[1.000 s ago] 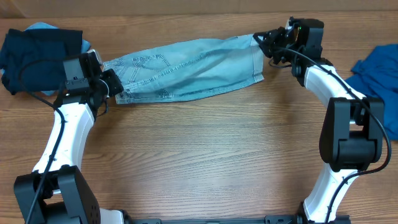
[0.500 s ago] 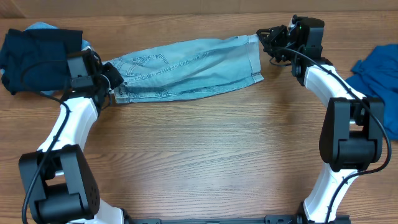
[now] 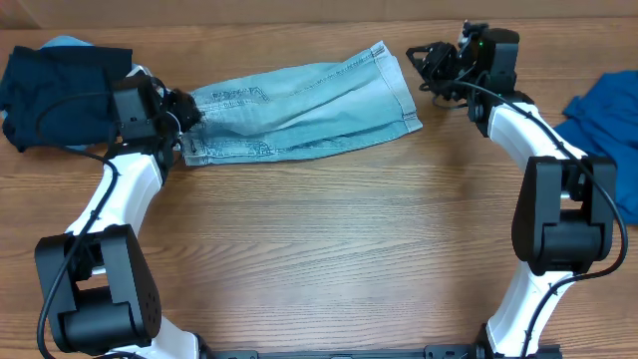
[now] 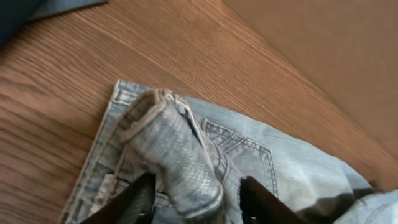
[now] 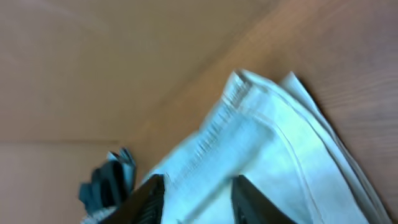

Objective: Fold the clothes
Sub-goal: 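Release the shorts and raise both grippers away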

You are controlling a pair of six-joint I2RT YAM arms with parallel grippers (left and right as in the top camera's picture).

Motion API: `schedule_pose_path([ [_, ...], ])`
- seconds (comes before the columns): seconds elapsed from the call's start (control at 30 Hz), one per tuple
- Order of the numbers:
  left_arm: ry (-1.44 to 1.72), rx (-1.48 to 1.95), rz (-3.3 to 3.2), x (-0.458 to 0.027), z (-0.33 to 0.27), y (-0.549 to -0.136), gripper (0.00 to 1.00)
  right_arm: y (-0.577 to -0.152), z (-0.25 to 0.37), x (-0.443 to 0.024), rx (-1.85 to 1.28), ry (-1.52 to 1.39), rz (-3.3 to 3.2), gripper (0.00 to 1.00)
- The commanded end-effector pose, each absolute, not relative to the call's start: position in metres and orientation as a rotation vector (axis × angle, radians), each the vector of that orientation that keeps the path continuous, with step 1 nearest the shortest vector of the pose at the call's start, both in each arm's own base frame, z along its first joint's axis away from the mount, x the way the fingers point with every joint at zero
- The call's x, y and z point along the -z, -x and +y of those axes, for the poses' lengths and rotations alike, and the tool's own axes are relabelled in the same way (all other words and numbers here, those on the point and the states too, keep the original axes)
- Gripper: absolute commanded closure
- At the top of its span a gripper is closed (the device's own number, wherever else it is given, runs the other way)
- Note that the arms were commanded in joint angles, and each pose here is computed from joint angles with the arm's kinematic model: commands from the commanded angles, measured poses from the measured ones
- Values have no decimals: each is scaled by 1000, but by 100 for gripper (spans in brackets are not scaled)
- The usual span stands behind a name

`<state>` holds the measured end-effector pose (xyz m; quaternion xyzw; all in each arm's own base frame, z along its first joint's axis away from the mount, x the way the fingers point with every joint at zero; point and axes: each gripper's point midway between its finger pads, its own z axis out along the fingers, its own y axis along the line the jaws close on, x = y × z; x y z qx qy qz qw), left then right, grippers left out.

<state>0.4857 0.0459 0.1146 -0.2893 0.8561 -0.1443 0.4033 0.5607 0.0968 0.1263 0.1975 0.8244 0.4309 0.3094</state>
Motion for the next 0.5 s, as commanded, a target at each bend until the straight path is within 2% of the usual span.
schedule_pose_path([
  [0.0,750,287,2123,-122,58,-493,49,-554,109,-133,-1160,-342,2198,54],
  [0.17,777,247,2096,-126,74,-494,43,-547,115,-133,-1212,-317,2216,52],
  [0.3,794,226,2087,-127,82,-493,42,-542,120,-134,-1243,-282,2223,49],
  [0.47,678,319,2180,-122,58,-490,48,-532,120,-123,-1245,-292,2285,48],
])
